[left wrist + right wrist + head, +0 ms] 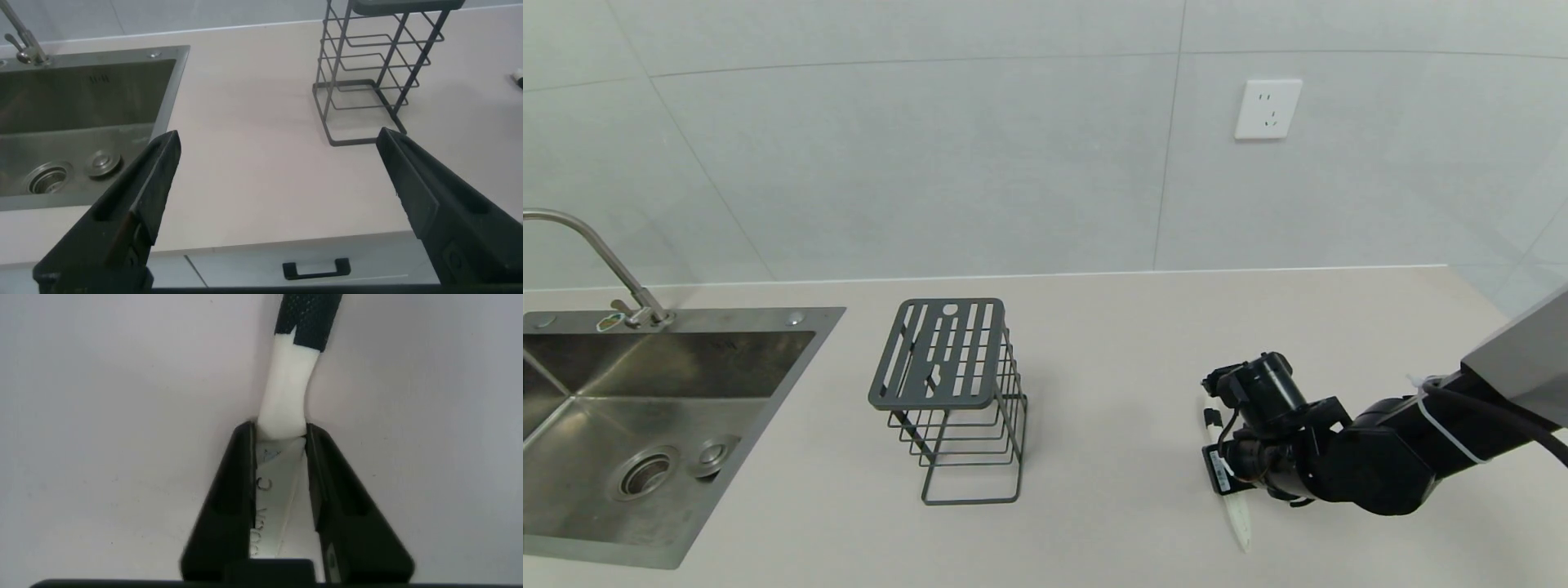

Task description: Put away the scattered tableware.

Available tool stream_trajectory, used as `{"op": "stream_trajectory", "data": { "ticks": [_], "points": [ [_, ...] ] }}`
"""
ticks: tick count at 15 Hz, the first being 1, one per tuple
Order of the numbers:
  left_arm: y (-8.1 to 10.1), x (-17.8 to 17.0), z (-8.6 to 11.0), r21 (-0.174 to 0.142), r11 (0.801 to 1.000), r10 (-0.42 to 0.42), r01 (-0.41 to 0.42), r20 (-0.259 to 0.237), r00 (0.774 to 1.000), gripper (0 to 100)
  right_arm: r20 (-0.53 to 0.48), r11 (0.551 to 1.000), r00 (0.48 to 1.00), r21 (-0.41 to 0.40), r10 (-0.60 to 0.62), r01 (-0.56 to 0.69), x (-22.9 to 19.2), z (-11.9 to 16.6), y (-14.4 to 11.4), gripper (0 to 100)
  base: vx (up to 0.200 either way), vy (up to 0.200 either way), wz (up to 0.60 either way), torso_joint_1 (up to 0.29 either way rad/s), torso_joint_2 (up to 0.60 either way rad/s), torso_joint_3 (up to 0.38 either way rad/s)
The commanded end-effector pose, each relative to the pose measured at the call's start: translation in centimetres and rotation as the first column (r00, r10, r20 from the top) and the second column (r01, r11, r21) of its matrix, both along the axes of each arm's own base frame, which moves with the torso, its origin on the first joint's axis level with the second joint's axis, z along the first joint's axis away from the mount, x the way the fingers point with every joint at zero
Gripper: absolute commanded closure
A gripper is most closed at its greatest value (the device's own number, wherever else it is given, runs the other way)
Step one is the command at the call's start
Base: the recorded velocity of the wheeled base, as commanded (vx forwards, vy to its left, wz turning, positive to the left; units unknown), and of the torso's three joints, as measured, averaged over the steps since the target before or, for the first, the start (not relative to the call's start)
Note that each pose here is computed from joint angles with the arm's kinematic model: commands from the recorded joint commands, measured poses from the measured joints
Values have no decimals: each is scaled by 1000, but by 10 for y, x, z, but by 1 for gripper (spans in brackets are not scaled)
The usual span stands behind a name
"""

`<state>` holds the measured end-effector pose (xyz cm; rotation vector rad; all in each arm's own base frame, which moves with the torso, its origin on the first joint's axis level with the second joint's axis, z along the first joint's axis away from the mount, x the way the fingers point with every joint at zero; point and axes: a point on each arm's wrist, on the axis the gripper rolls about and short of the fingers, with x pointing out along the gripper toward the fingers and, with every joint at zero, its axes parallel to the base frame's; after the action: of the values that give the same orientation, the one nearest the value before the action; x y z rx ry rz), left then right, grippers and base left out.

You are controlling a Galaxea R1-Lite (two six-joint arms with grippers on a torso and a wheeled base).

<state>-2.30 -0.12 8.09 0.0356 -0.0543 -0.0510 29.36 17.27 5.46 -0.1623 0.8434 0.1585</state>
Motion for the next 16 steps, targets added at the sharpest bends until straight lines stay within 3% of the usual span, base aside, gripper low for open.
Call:
{"op": "stream_trajectory", "data": {
  "ticks": [1, 9, 14, 16],
  "points": [
    [0, 0, 0, 1, 1000, -5, 5, 0, 1000, 0, 56, 1000, 998, 30, 4, -5, -1, 20, 0, 100, 0, 0, 0, 0, 0, 0],
    [-1, 0, 0, 3, 1000, -29, 29, 0, 1000, 0, 264, 990, 960, 85, 91, -117, -20, 91, -7, 100, 0, 0, 0, 0, 0, 0],
    [-1, 0, 0, -2, 998, -66, 66, -2, 998, 0, 397, 959, 878, -22, 269, -283, -45, 129, -20, 100, 0, 0, 0, 0, 0, 0],
    [-2, 0, 0, -1, 997, -79, 79, -3, 997, 0, 435, 936, 839, -25, 326, -350, -62, 142, -15, 100, 0, 0, 0, 0, 0, 0]
  ]
}}
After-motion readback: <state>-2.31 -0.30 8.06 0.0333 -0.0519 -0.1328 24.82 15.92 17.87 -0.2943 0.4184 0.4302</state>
